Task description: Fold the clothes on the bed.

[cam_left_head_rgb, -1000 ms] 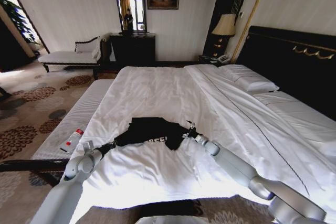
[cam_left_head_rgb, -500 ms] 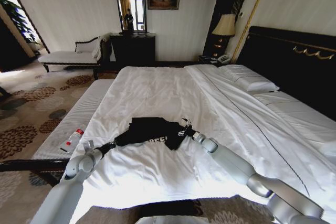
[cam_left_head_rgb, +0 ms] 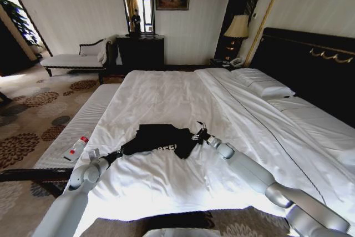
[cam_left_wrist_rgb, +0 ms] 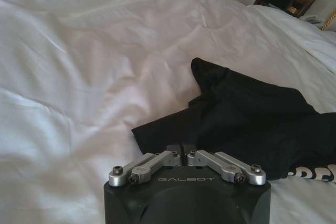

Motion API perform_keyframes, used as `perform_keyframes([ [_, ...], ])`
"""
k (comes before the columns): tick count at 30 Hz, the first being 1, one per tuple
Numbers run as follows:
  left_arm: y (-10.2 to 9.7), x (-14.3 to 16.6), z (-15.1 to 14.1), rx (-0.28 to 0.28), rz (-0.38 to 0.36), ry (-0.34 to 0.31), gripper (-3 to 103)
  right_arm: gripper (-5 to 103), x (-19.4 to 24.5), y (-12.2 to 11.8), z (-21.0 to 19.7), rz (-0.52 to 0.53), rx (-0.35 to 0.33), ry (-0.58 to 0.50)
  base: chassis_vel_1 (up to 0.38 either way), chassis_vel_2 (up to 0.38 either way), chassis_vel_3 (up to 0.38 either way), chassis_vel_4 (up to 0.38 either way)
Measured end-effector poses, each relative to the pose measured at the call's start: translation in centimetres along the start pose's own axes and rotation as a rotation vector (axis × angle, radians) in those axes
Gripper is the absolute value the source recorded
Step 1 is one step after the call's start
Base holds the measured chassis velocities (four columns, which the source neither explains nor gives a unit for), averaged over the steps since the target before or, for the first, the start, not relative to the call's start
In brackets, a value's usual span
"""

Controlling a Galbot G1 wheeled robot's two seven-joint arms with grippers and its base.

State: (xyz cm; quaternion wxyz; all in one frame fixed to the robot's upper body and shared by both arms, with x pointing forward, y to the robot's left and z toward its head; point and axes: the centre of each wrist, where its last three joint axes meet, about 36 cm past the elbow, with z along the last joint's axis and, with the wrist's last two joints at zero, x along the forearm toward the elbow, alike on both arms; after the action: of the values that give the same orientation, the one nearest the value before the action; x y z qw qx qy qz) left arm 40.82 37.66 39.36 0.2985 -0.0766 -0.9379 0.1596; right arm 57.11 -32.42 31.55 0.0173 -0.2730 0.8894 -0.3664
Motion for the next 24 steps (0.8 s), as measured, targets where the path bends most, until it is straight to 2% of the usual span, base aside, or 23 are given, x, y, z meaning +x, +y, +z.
perform_keyframes([
  [2,0.0,0.0,0.0,-0.001,0.0,0.0,1,100,0.3,-0.5,0.5,0.0,0.034,0.012,0.0,0.0,0.0,0.0],
  [5,-0.1,-0.1,0.0,-0.001,0.002,0.002,1,100,0.5,-0.8,0.9,0.005,0.044,0.018,0.0,0.0,0.0,0.0],
  [11,-0.1,-0.4,0.1,-0.001,0.003,0.005,1,100,0.4,-1.0,0.7,0.017,0.007,0.013,0.0,0.0,0.0,0.0],
  [14,-0.2,-0.5,0.0,-0.002,0.006,0.003,1,100,-0.1,0.1,0.3,-0.006,-0.016,0.007,0.0,0.0,0.0,0.0],
  [21,-0.1,-0.4,0.0,-0.001,0.002,0.003,1,100,-0.9,1.2,0.6,-0.031,-0.018,0.011,0.0,0.0,0.0,0.0],
  [24,0.1,-0.3,0.0,0.0,-0.004,0.003,1,101,-1.4,2.1,0.4,-0.047,-0.049,-0.001,0.0,0.0,0.0,0.0],
])
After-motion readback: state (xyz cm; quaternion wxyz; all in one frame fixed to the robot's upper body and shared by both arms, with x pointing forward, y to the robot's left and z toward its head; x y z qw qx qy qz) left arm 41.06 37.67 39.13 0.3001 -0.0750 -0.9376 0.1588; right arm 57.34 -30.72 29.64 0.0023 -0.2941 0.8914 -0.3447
